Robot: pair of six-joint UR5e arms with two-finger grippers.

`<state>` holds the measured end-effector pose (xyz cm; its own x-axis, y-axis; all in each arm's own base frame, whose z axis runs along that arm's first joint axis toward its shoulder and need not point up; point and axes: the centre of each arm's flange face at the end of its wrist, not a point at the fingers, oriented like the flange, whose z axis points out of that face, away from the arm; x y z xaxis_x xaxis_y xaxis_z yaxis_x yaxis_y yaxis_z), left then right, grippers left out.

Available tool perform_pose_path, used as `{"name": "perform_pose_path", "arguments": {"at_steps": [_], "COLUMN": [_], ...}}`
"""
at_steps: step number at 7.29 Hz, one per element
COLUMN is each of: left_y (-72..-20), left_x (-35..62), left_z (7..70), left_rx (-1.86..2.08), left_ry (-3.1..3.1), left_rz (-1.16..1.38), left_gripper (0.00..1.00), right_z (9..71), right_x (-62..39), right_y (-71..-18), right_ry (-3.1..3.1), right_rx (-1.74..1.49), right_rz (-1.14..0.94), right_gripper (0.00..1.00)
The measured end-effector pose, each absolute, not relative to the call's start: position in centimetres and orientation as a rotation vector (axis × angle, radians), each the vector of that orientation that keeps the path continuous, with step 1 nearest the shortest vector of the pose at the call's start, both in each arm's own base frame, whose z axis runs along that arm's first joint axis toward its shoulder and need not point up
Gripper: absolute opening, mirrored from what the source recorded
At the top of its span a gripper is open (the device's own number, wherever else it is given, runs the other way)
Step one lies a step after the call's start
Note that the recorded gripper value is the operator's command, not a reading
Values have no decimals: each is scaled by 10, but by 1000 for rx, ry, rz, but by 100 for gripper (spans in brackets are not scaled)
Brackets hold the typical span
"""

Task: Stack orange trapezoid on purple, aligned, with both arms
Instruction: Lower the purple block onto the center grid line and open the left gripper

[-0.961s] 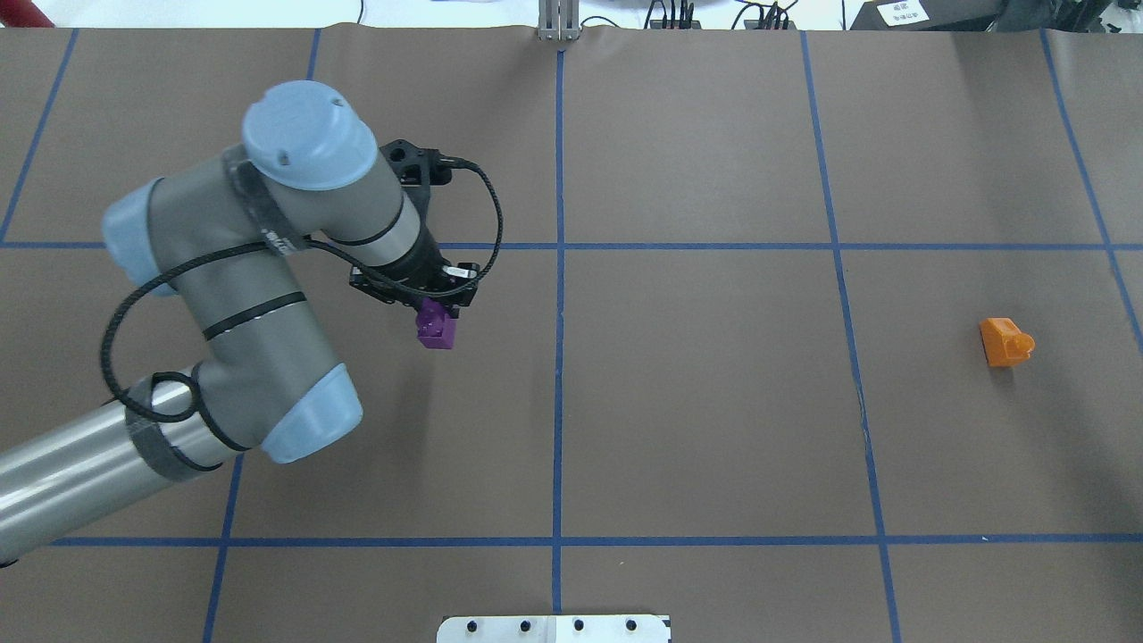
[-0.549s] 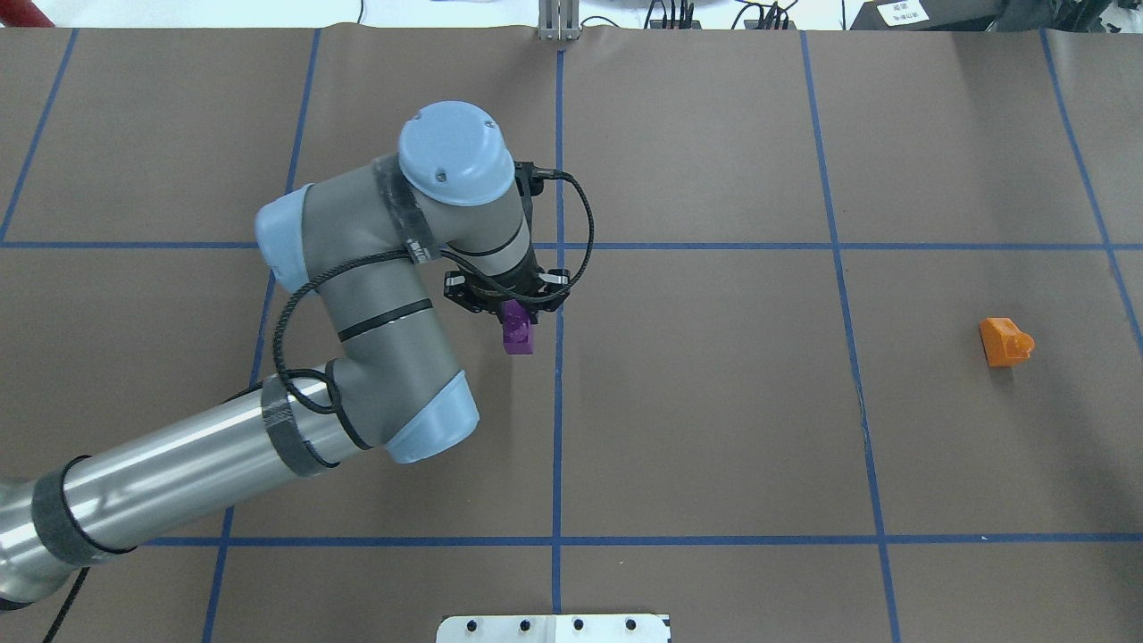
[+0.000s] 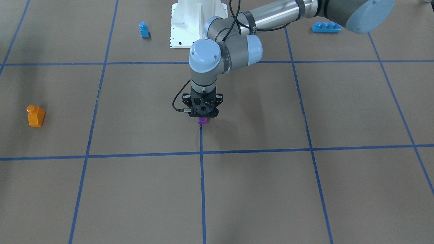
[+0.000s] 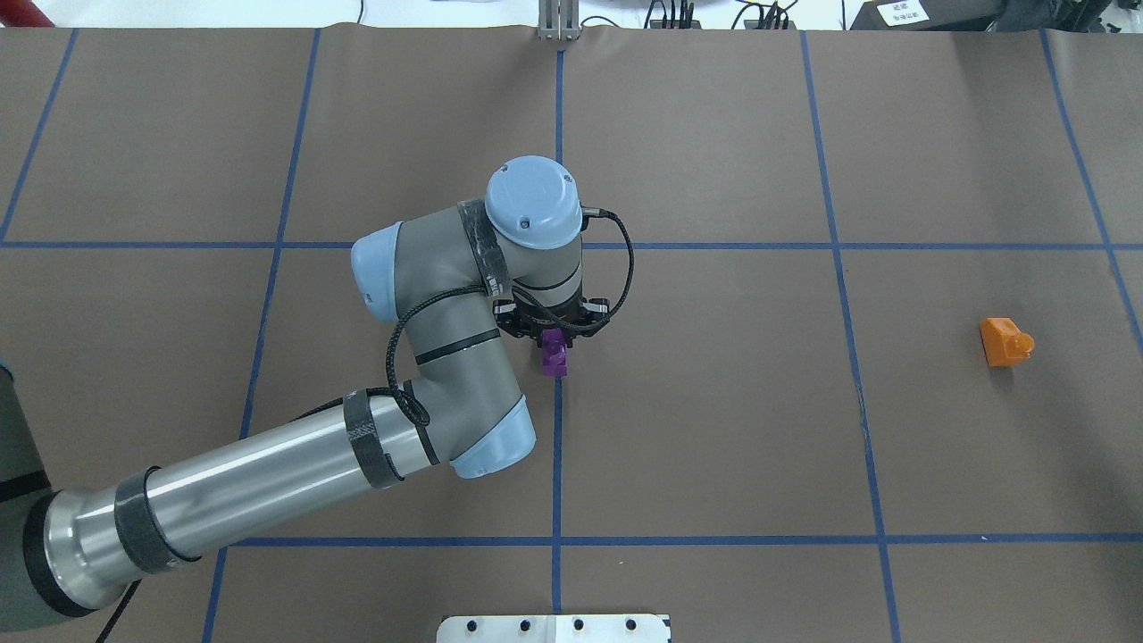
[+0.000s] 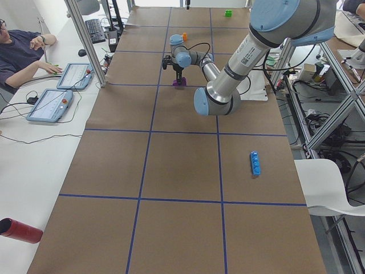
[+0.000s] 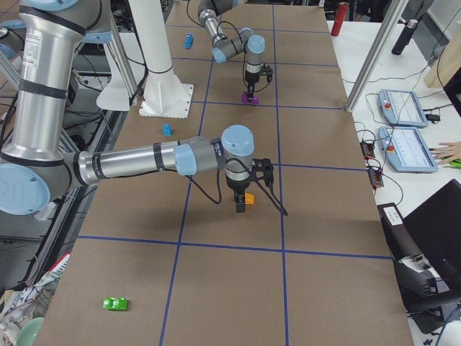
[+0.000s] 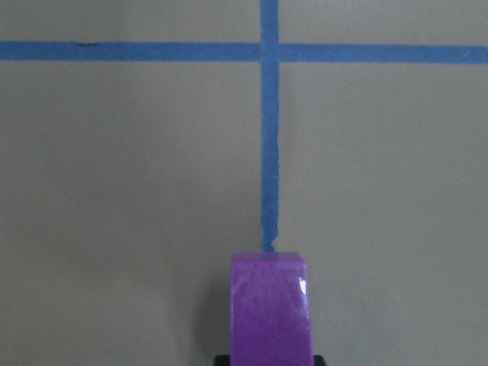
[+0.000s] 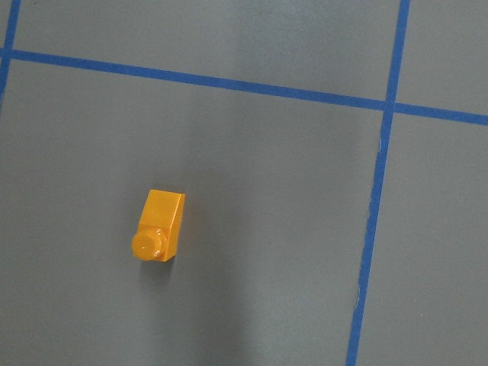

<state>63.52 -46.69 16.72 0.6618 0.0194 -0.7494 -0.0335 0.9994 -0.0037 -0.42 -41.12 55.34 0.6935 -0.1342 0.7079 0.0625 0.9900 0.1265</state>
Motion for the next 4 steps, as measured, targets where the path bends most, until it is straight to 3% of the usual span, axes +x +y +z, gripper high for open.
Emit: {"name": "perform_pose_path", "arguments": {"at_steps": [4], "left_y": [-459], "left_x": [642], "left_z": [169], "left_rx": [-22], "left_ry": [845], "left_rz": [43], "left_gripper": [3], "right_z": [554], "right_x": [-4], "right_y": [-411], "right_ry": [-797], "right_rx": [95], "right_rz": [-110], "right_gripper": [100]}}
